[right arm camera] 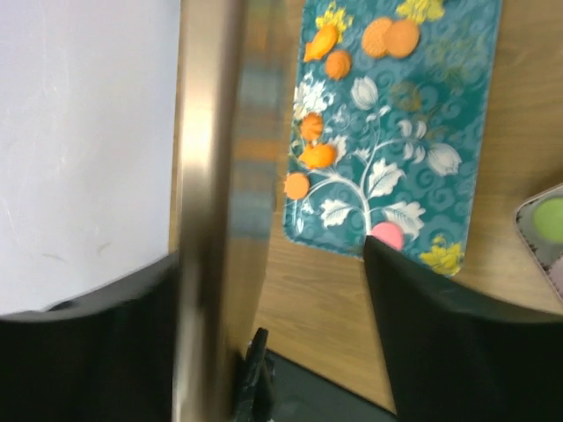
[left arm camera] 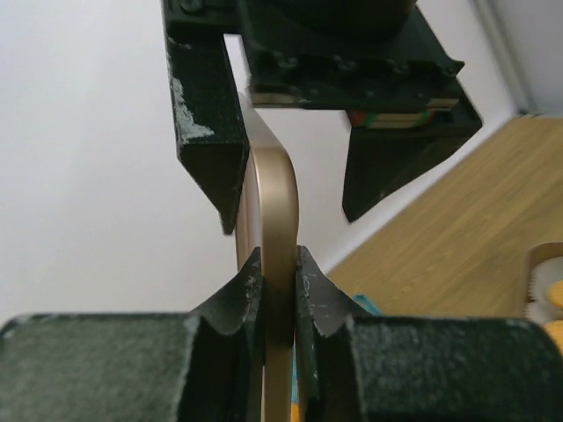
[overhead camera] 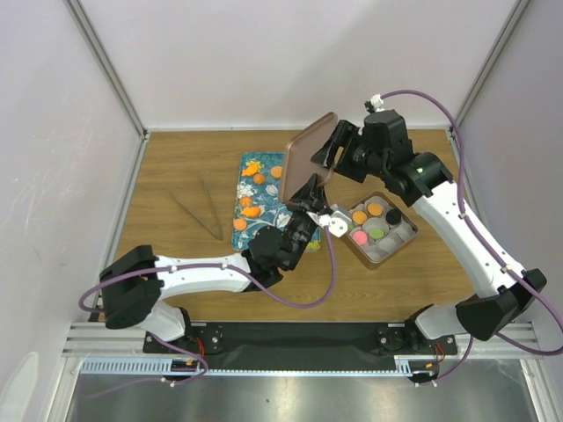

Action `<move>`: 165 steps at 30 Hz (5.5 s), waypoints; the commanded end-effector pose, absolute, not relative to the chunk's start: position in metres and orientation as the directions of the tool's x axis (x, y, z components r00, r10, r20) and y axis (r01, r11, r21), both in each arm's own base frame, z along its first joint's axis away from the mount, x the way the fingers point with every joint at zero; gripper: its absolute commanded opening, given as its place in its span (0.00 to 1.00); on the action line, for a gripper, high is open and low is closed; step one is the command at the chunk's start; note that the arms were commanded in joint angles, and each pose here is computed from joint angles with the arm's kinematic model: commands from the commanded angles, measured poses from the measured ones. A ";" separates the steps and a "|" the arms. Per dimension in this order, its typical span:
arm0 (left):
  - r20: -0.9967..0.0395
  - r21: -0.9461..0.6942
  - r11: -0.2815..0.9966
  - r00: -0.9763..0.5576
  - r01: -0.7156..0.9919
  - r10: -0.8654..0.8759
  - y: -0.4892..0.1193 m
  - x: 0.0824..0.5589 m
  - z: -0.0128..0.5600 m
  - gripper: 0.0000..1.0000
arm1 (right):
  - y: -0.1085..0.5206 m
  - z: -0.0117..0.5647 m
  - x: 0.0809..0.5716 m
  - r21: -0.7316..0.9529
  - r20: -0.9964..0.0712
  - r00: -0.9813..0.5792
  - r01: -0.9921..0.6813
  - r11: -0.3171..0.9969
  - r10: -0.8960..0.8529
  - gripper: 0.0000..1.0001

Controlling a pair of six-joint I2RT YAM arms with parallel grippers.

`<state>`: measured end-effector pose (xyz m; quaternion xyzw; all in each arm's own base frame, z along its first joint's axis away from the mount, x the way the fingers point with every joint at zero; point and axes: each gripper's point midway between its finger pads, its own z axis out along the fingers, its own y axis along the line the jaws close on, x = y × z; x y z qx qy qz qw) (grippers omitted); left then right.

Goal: Pack the cookies

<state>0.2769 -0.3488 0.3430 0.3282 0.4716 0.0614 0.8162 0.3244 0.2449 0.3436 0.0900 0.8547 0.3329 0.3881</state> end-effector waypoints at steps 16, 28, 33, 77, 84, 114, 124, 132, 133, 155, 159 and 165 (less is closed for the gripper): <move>-0.962 -0.197 0.698 0.000 0.688 -0.272 -0.357 0.259 0.380 0.00 | 0.061 0.345 0.351 0.412 -0.804 -0.417 0.125 0.902 0.425 0.95; -0.794 -0.595 0.472 -0.382 0.651 -0.473 -0.364 0.245 0.360 0.00 | 0.005 0.164 0.358 0.271 -0.598 -0.678 0.331 0.904 0.428 0.83; -0.757 -0.646 0.431 -0.455 0.630 -0.469 -0.367 0.250 0.346 0.00 | 0.000 0.125 0.346 0.232 -0.563 -0.702 0.374 0.898 0.437 0.81; -0.500 -0.864 0.235 -0.705 0.445 -0.503 -0.385 0.287 0.273 0.00 | -0.032 0.070 0.330 0.220 -0.532 -0.668 0.484 0.847 0.520 0.56; -0.497 -0.866 0.234 -0.710 0.442 -0.498 -0.384 0.289 0.270 0.00 | -0.030 0.067 0.323 0.231 -0.518 -0.664 0.498 0.836 0.539 0.39; -0.456 -0.870 -0.020 -0.818 0.493 -0.352 -0.432 0.340 0.291 0.01 | -0.020 0.156 0.313 0.399 -0.614 -0.518 0.448 0.800 0.596 0.71; -0.286 -0.943 -0.077 -0.905 0.325 -0.316 -0.462 0.371 0.257 0.05 | -0.033 0.168 0.368 0.512 -0.610 -0.424 0.434 0.742 0.669 0.98; -0.230 -0.958 -0.092 -0.918 0.272 -0.324 -0.481 0.392 0.243 0.09 | -0.022 0.145 0.387 0.647 -0.532 -0.414 0.364 0.670 0.739 1.00; -0.219 -0.963 -0.081 -0.920 0.258 -0.324 -0.484 0.394 0.236 0.09 | -0.021 0.146 0.391 0.668 -0.526 -0.398 0.353 0.655 0.752 1.00; -0.119 -0.987 -0.065 -0.939 0.148 -0.323 -0.523 0.411 0.198 0.14 | -0.021 0.127 0.396 0.769 -0.466 -0.410 0.249 0.588 0.784 1.00; -0.114 -0.988 -0.061 -0.940 0.141 -0.323 -0.525 0.413 0.194 0.14 | -0.019 0.118 0.395 0.768 -0.455 -0.425 0.257 0.587 0.782 1.00; -0.111 -0.989 -0.054 -0.939 0.136 -0.325 -0.525 0.417 0.190 0.16 | -0.019 0.105 0.392 0.754 -0.452 -0.439 0.276 0.596 0.776 0.99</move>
